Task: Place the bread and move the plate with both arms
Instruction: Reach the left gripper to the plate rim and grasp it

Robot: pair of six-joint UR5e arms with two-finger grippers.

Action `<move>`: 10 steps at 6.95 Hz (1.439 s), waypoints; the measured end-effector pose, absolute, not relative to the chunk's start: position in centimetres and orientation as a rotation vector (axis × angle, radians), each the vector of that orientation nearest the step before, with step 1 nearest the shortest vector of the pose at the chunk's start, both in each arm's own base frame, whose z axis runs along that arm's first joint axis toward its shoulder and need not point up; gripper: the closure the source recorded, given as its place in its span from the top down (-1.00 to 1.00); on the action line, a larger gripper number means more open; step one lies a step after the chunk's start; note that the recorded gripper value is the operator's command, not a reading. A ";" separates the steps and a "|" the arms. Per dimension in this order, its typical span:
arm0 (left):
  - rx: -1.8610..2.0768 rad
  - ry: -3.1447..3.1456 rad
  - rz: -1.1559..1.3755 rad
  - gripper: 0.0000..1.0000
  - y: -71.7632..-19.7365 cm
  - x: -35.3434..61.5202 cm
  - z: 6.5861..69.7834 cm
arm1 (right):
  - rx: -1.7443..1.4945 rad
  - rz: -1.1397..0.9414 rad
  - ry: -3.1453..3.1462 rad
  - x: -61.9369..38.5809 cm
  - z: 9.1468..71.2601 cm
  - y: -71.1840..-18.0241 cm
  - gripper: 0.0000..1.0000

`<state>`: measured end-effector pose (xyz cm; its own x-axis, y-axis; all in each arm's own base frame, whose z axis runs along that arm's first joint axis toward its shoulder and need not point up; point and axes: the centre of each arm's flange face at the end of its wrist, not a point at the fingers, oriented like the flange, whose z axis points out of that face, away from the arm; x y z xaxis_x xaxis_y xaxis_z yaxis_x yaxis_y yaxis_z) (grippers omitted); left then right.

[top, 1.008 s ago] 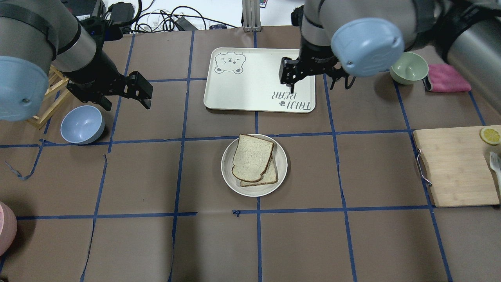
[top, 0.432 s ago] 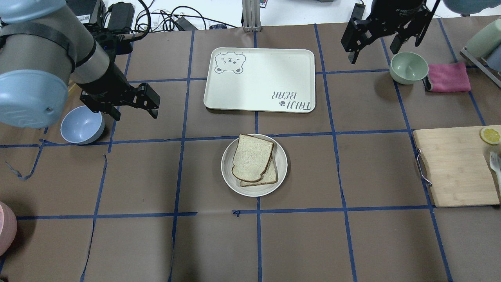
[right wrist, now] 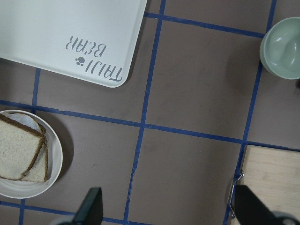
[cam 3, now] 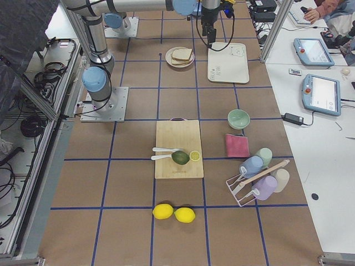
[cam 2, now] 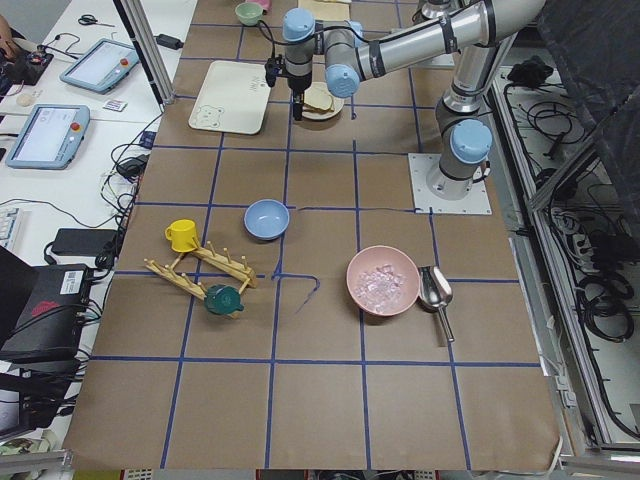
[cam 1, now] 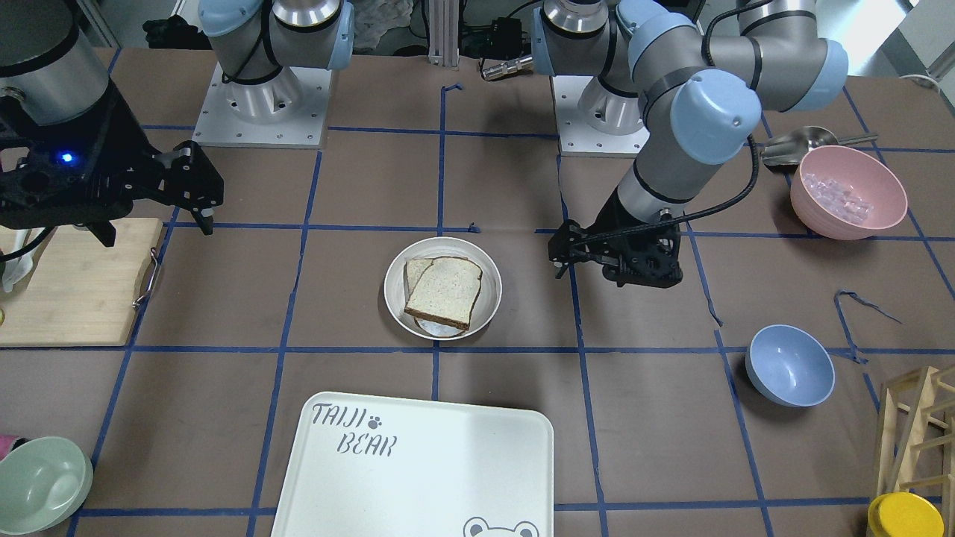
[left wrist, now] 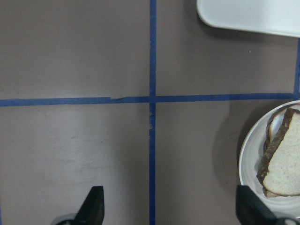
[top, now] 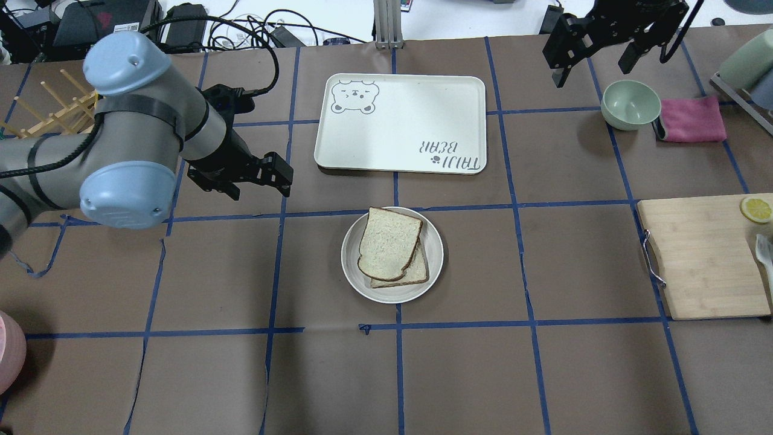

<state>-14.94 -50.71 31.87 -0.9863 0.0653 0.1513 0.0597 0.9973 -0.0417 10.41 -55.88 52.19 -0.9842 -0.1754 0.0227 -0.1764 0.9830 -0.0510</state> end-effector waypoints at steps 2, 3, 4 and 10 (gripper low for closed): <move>-0.105 -2.949 0.008 0.68 -51.6 -18.2 27.5 | 0.199 0.122 -3.116 12.3 53.5 -54.6 1.00; -0.100 -2.920 -0.019 0.49 -52.0 -19.0 25.4 | 0.187 0.111 -3.118 14.0 53.1 -53.9 1.00; -0.107 -2.906 -0.019 0.37 -52.5 -19.8 23.8 | 0.193 0.100 -3.115 14.7 52.1 -53.7 1.00; -0.119 -2.911 -0.157 0.28 -50.6 -22.8 17.9 | 0.199 0.140 -3.098 14.7 51.2 -54.0 1.00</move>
